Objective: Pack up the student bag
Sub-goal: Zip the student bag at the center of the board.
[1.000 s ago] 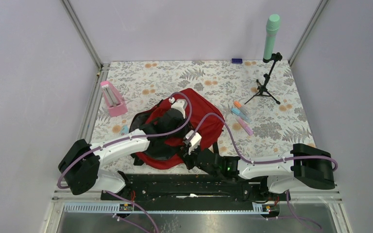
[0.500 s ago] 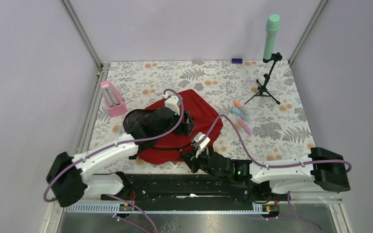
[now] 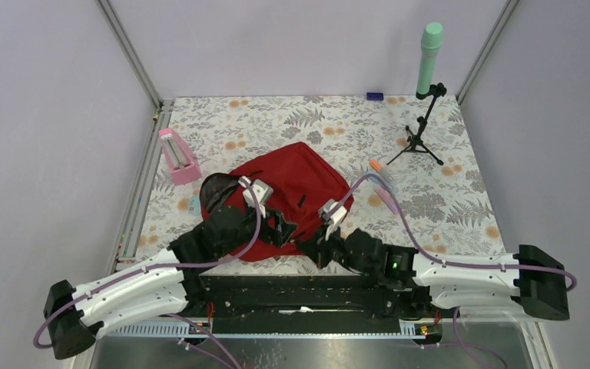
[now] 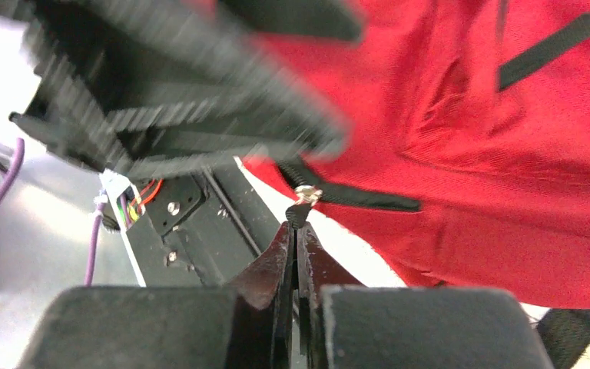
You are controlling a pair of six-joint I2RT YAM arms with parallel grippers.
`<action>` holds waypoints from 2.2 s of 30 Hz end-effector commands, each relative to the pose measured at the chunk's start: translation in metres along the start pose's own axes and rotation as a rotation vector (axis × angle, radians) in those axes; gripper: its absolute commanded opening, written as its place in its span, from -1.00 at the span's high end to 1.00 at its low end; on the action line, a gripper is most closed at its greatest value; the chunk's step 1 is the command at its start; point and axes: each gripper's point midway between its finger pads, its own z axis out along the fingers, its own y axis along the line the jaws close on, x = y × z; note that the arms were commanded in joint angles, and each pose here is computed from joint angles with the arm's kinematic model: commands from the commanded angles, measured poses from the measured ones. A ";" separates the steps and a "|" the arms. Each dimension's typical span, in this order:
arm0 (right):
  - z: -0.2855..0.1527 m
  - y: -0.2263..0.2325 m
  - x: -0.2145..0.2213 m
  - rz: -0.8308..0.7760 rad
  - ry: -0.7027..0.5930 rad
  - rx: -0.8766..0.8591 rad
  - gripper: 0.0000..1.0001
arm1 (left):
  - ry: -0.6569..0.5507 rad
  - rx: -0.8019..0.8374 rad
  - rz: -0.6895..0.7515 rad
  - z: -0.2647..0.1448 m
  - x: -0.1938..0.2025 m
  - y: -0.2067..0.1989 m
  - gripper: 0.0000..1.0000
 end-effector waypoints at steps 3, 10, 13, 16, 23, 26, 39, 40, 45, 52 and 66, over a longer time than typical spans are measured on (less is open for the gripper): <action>-0.015 0.005 -0.021 0.168 0.077 -0.163 1.00 | -0.088 0.091 0.213 -0.013 0.002 -0.035 -0.54; -0.030 0.009 -0.027 0.220 0.180 -0.229 1.00 | -0.083 0.101 0.414 -0.006 0.012 -0.039 -0.53; -0.032 0.010 -0.027 0.231 0.201 -0.238 1.00 | -0.068 0.125 0.477 -0.002 0.014 -0.045 -0.53; -0.036 0.012 -0.030 0.248 0.209 -0.255 1.00 | -0.032 0.140 0.537 0.002 0.018 -0.048 -0.50; -0.046 0.013 -0.029 0.239 0.286 -0.272 1.00 | 0.015 0.191 0.606 0.005 0.028 -0.055 -0.45; -0.049 0.016 -0.024 0.229 0.341 -0.283 1.00 | -0.005 0.196 0.606 0.007 0.026 -0.059 -0.49; -0.050 0.022 -0.027 0.299 0.375 -0.305 0.98 | -0.099 0.298 0.647 0.022 0.018 -0.099 -0.52; -0.050 0.022 -0.027 0.304 0.375 -0.303 0.98 | -0.110 0.298 0.646 0.023 0.018 -0.100 -0.51; -0.050 0.020 -0.026 0.337 0.385 -0.301 0.92 | -0.180 0.325 0.553 0.022 0.009 -0.114 0.00; -0.050 0.004 -0.031 0.391 0.346 -0.240 0.56 | -0.179 0.338 0.486 0.022 0.020 -0.114 0.82; -0.059 -0.039 -0.056 0.367 0.131 -0.024 -0.48 | -0.135 0.277 0.314 0.019 0.045 -0.093 1.00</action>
